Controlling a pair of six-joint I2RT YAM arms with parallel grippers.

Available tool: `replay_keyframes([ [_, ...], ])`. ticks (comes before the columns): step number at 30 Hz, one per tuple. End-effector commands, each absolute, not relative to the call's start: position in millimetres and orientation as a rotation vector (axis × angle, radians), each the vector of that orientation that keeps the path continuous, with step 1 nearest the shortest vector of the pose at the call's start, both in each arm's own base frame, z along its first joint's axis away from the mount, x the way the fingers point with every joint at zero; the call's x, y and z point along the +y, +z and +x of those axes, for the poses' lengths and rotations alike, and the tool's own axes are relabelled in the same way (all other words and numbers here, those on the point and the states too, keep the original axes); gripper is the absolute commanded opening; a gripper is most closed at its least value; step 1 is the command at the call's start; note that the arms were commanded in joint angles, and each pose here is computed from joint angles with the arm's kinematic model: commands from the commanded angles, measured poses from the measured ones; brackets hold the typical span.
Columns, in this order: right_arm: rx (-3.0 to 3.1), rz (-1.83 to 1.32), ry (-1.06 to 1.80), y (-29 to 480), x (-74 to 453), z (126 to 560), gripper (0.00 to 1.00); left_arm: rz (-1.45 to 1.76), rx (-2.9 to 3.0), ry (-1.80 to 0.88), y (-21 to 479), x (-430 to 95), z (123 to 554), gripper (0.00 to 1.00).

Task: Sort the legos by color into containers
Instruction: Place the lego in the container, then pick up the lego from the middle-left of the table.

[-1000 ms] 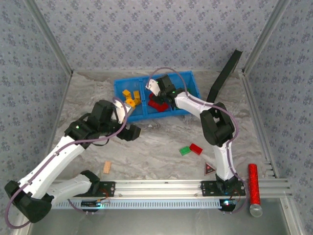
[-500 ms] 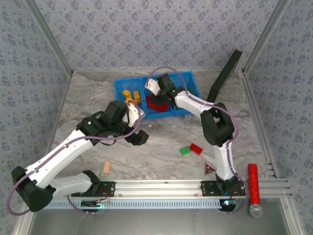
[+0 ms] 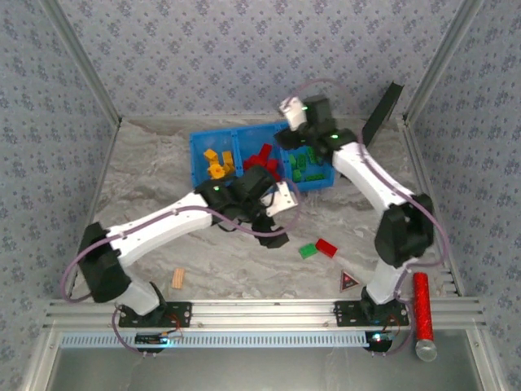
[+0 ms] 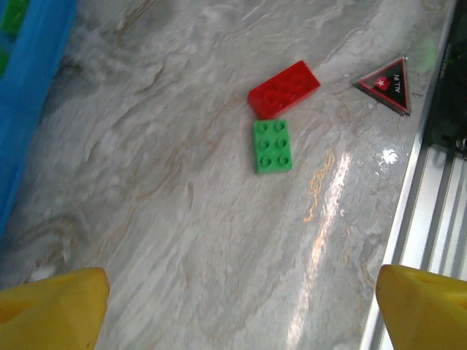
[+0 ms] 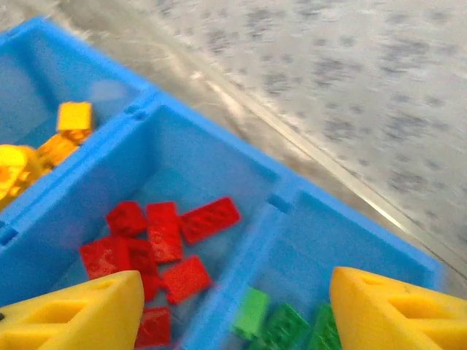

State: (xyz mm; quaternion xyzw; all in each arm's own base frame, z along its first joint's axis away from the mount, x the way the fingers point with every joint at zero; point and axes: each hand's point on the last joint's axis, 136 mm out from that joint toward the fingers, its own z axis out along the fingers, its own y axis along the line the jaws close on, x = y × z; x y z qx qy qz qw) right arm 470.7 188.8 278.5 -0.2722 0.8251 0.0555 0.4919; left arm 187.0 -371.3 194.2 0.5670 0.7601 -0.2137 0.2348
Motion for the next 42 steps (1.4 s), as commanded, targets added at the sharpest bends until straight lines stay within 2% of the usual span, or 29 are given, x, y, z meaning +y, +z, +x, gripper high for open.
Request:
replay_keyframes([
  [1, 2.155, -0.497, 0.187, 257, 150, 437, 0.74, 1.71, 1.906, -0.553, 196, -407, 183, 0.94],
  [6, 2.227, -0.375, 0.168, 246, 105, 392, 0.8, 1.873, 1.832, -0.308, 152, -438, 185, 0.93],
  [12, 2.14, -0.347, 0.125, 245, 85, 353, 0.81, 1.986, 1.696, -0.173, 117, -467, 178, 0.93],
  [23, 2.009, -0.194, 0.092, 285, 63, 330, 0.81, 2.027, 1.551, -0.232, 94, -499, 165, 0.93],
  [31, 1.953, -0.103, 0.198, 316, 65, 318, 0.8, 2.067, 1.543, -0.206, 78, -512, 169, 0.93],
  [38, 1.964, -0.071, 0.231, 322, 65, 312, 0.79, 2.105, 1.58, -0.196, 55, -521, 172, 0.92],
  [42, 1.96, -0.075, 0.236, 323, 65, 310, 0.79, 2.12, 1.619, -0.219, 49, -525, 174, 0.86],
])
